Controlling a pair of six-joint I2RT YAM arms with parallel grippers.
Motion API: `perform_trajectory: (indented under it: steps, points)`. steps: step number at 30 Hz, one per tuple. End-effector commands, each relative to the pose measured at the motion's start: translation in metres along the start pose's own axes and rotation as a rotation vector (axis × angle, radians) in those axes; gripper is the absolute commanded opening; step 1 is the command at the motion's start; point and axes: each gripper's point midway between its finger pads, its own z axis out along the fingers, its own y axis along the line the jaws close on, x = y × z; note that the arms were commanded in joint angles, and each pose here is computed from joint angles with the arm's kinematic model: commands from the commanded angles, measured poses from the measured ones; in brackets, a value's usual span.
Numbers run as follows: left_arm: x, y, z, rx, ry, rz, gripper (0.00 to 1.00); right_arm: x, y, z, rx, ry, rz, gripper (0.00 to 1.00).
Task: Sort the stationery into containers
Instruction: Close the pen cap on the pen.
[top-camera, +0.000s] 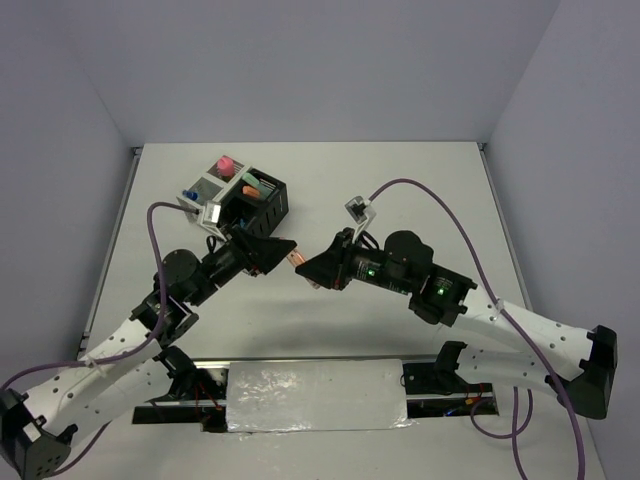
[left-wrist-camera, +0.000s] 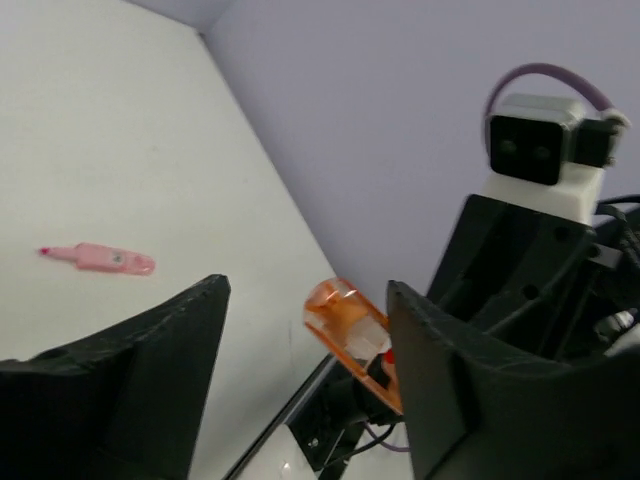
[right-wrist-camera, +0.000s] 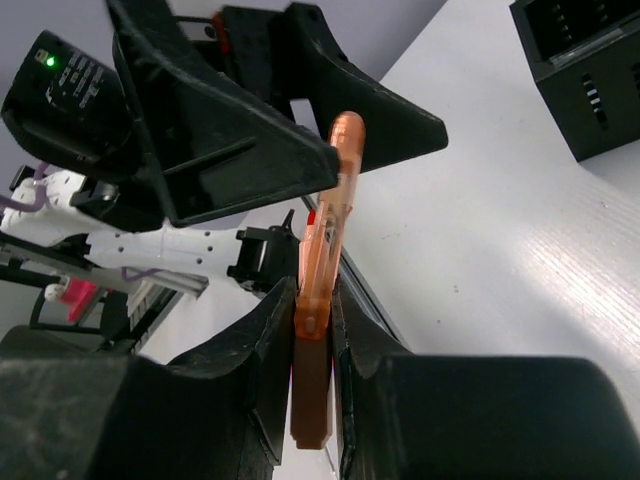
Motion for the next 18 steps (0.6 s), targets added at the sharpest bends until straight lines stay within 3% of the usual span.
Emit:
perform_trajectory:
  steps: [1,4,5,7,10,18]
  points:
    - [-0.008,-0.050,0.002,0.245,-0.011,0.059,0.74,-0.025,0.032,-0.010,-0.120,-0.066,-0.048,0.00]
    - [-0.002,-0.053,0.002,0.286,0.012,0.059,0.55,-0.027,0.034,-0.012,-0.117,-0.068,-0.053,0.00]
    - [-0.003,-0.058,0.001,0.310,0.004,0.060,0.41,-0.028,0.034,-0.012,-0.115,-0.069,-0.056,0.00]
    - [-0.001,-0.057,0.001,0.316,0.011,0.060,0.29,-0.029,0.033,-0.013,-0.106,-0.071,-0.064,0.00]
    - [0.005,-0.056,0.001,0.317,0.039,0.067,0.01,-0.033,0.029,-0.014,-0.082,-0.096,-0.065,0.00]
    - [0.019,-0.041,0.005,0.282,0.079,0.027,0.00,-0.054,0.047,-0.014,-0.150,-0.173,-0.112,0.00]
